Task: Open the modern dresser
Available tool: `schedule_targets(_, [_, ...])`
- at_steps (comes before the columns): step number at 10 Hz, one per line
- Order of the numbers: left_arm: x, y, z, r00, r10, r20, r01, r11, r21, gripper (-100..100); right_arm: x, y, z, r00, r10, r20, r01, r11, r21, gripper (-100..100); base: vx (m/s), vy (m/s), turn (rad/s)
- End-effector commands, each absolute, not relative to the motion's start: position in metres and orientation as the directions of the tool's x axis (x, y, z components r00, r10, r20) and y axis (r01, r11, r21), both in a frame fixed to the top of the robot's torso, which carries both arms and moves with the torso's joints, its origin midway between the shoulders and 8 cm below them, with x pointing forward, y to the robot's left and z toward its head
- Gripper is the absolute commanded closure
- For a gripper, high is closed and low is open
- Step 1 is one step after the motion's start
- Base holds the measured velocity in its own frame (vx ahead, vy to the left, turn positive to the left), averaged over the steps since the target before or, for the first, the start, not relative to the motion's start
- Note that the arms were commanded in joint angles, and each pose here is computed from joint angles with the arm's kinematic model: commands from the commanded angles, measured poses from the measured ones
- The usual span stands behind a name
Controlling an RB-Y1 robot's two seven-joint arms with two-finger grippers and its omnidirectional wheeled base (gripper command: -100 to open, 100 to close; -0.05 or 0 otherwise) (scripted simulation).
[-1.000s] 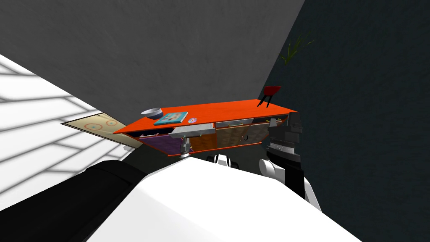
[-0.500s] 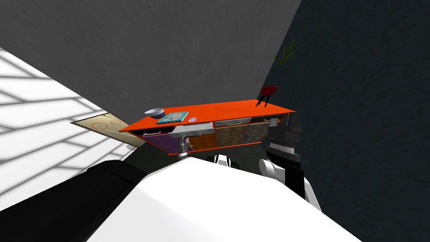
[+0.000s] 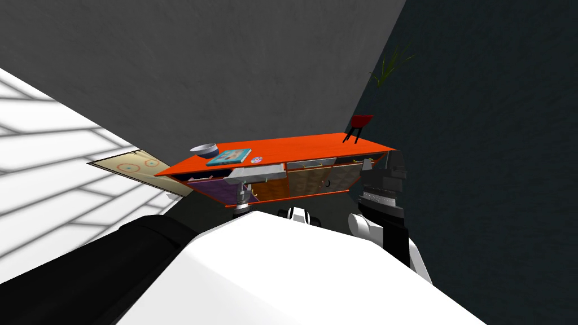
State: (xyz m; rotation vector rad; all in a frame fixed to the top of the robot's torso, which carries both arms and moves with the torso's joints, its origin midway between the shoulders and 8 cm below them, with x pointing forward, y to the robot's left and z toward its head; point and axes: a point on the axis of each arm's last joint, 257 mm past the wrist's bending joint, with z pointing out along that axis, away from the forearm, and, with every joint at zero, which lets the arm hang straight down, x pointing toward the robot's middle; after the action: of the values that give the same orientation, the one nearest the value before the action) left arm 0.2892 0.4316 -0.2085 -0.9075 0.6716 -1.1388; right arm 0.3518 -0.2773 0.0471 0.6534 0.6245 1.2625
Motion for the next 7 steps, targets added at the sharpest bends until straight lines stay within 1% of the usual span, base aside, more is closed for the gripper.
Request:
schedule_targets(1, [0.293, 0.438, -0.192, 0.294, -0.956, -0.003, 0.485, 0.152, -0.861, -100, 0.352, -0.277, 0.047, 0.192, 0.979, -0.066, -0.647, 0.177, 0.742, 0, 0.002, -0.027, 0.006])
schedule_targets(4, [0.294, 0.445, -0.182, 0.29, -0.957, 0.0, 0.486, 0.147, -0.861, -100, 0.352, -0.277, 0.047, 0.192, 0.979, -0.066, -0.647, 0.177, 0.742, 0, 0.001, -0.028, 0.002])
schedule_targets(5, [0.292, 0.445, -0.199, 0.296, -0.955, 0.004, 0.45, 0.136, -0.883, -100, 0.352, -0.277, 0.047, 0.192, 0.979, -0.066, -0.647, 0.177, 0.742, 0, 0.006, -0.003, 0.002])
schedule_targets(6, [0.292, 0.445, -0.203, 0.298, -0.955, 0.005, 0.44, 0.132, -0.888, 0, 0.352, -0.277, 0.047, 0.192, 0.979, -0.066, -0.647, 0.177, 0.742, 0, 0.0, 0.0, 0.0])
schedule_targets(7, [0.291, 0.445, -0.207, 0.3, -0.954, 0.006, 0.43, 0.13, -0.894, 0, 0.352, -0.277, 0.047, 0.192, 0.979, -0.066, -0.647, 0.177, 0.742, 0, 0.0, 0.0, 0.0])
